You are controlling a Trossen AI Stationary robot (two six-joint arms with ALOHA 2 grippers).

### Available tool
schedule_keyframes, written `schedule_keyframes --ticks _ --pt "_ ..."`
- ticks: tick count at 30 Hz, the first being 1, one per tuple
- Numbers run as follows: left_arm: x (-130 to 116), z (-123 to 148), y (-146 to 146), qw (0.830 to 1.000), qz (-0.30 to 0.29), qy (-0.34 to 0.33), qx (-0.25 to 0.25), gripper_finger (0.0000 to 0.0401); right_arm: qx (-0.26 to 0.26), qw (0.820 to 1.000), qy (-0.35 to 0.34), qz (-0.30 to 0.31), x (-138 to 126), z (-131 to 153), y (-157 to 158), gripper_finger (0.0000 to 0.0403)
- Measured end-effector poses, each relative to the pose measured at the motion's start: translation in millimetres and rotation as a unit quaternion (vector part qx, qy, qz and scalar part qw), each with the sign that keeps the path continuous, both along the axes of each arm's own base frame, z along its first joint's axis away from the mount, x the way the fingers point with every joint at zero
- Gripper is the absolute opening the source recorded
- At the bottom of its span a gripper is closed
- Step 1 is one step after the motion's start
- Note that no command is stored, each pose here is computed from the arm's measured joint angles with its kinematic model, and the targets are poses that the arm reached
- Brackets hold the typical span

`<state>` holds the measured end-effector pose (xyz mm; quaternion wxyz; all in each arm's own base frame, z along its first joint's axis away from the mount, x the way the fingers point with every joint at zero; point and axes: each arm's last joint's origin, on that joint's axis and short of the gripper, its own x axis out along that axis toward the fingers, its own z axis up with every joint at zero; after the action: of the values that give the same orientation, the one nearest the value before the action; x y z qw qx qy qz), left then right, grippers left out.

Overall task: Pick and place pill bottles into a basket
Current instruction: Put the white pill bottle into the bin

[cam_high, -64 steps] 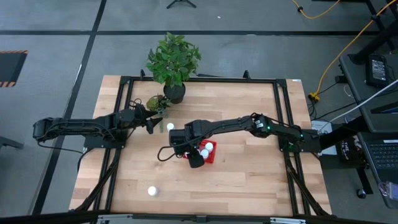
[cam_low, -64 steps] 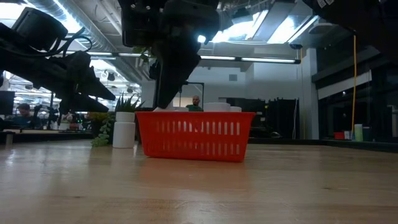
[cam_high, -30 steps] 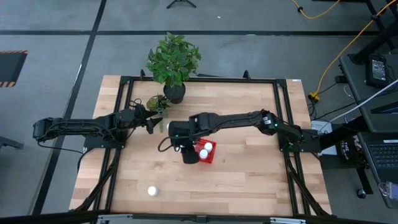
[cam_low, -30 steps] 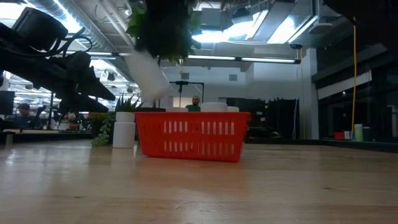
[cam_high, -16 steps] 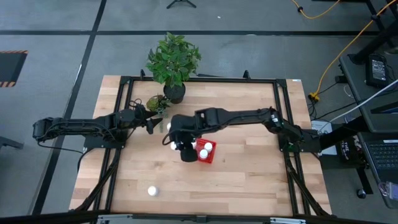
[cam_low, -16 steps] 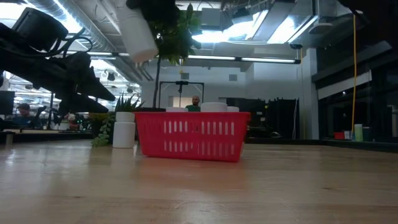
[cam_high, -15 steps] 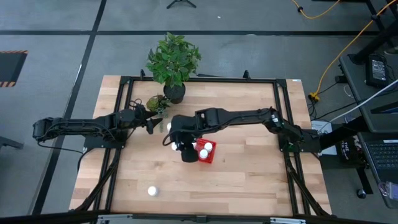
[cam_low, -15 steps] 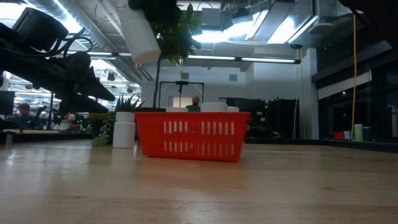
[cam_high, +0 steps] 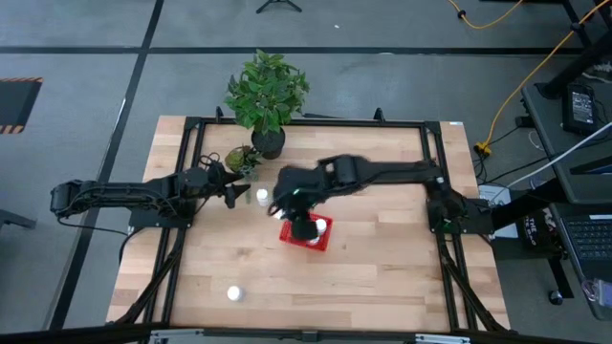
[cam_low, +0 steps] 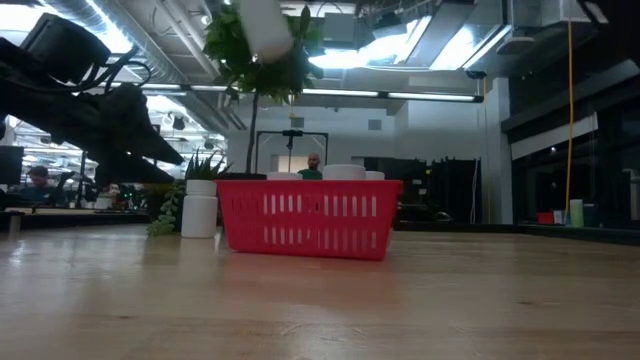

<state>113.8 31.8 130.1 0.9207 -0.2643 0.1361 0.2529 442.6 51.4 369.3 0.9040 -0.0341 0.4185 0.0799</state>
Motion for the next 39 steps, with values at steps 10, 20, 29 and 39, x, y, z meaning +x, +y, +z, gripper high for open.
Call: schedule_keyframes --ticks 10,20,29,39 --pt "0.7 -2.3 -0.4 1.0 -0.009 0.01 -0.007 0.0271 -0.012 0.98 -0.196 -0.031 -77.7 101.8 -10.7 0.0141" --pt "1.1 -3.8 -1.8 0.999 -0.032 0.016 -0.019 0.0271 0.049 0.962 -0.26 -0.059 -87.6 40.7 0.5 0.0141" --pt "1.3 -5.4 -3.4 0.998 -0.055 0.019 -0.035 0.0271 0.108 0.959 -0.25 -0.073 -68.8 -65.3 4.9 0.0141" --pt "1.3 -5.4 -3.4 0.998 -0.055 0.02 -0.035 0.0271 0.098 0.97 -0.212 -0.073 -55.4 -114.5 8.4 0.0141"
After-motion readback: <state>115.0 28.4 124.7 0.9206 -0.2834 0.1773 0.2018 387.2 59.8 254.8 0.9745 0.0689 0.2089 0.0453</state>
